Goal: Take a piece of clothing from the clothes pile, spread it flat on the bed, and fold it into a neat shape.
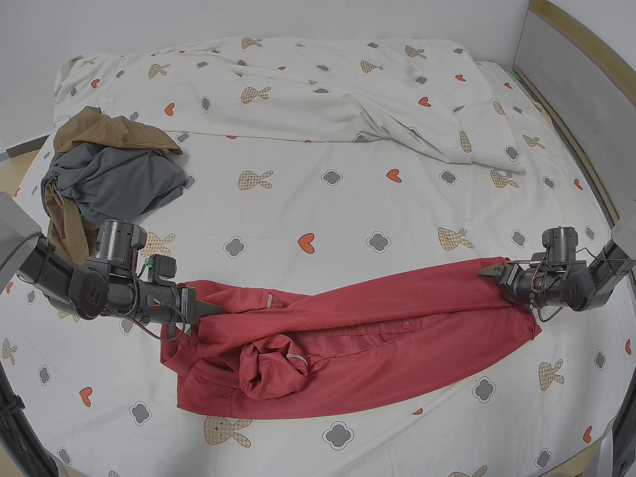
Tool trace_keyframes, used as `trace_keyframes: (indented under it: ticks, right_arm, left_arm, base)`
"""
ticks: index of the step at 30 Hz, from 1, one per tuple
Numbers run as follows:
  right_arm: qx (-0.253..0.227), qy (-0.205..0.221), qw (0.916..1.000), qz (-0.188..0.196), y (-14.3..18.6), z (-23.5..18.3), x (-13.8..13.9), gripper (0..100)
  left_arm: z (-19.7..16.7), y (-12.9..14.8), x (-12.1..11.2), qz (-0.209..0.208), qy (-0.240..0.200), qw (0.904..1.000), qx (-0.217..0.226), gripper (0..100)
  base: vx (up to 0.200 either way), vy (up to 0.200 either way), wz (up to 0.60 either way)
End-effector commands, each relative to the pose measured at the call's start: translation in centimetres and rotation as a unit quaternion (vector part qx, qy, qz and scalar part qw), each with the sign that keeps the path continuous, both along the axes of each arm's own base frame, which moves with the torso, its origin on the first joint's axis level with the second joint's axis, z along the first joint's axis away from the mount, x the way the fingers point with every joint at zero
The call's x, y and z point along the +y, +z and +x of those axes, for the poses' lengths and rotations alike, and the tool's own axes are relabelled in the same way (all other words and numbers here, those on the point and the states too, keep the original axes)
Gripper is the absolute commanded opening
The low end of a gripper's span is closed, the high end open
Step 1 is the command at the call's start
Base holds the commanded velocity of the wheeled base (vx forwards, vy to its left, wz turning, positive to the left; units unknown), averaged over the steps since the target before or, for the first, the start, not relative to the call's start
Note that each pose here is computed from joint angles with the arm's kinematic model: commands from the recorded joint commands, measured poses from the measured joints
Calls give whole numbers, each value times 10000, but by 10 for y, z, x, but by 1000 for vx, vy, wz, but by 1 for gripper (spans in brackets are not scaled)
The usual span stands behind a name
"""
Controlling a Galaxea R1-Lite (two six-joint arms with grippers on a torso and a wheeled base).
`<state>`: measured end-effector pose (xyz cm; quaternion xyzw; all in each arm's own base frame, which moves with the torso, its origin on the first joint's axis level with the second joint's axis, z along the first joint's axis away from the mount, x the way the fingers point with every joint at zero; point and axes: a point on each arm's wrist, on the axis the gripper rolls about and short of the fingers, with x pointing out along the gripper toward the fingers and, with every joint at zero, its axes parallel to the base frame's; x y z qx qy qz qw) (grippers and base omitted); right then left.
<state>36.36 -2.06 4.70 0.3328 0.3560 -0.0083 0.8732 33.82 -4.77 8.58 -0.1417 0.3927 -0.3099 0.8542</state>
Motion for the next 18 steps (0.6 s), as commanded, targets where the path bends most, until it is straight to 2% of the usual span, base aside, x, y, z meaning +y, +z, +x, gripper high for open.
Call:
trace_keyframes:
  ticks: [1,7,15,17,18]
  right_arm:
    - [88,-23,10000,-9,-5,-1,-1,100]
    - [77,56,10000,22,0,-6,5,100]
    - [-498,481,9975,135,50,-30,36,100]
    - [-569,532,9968,196,57,-35,42,100]
    - [-661,601,9956,276,66,-40,50,100]
  left_arm:
    - [-2,-2,1,3,9,10000,45,0]
    - [-9,0,-12,4,-198,9998,45,0]
    - [-27,22,-27,-27,-434,9988,-228,0]
    - [-29,26,-27,12,-392,9988,-288,0]
    - [-30,31,-25,151,-231,9988,-394,0]
  base:
    - [0,0,0]
    - [0,0,0]
    - [0,0,0]
    - [0,0,0]
    - [0,0,0]
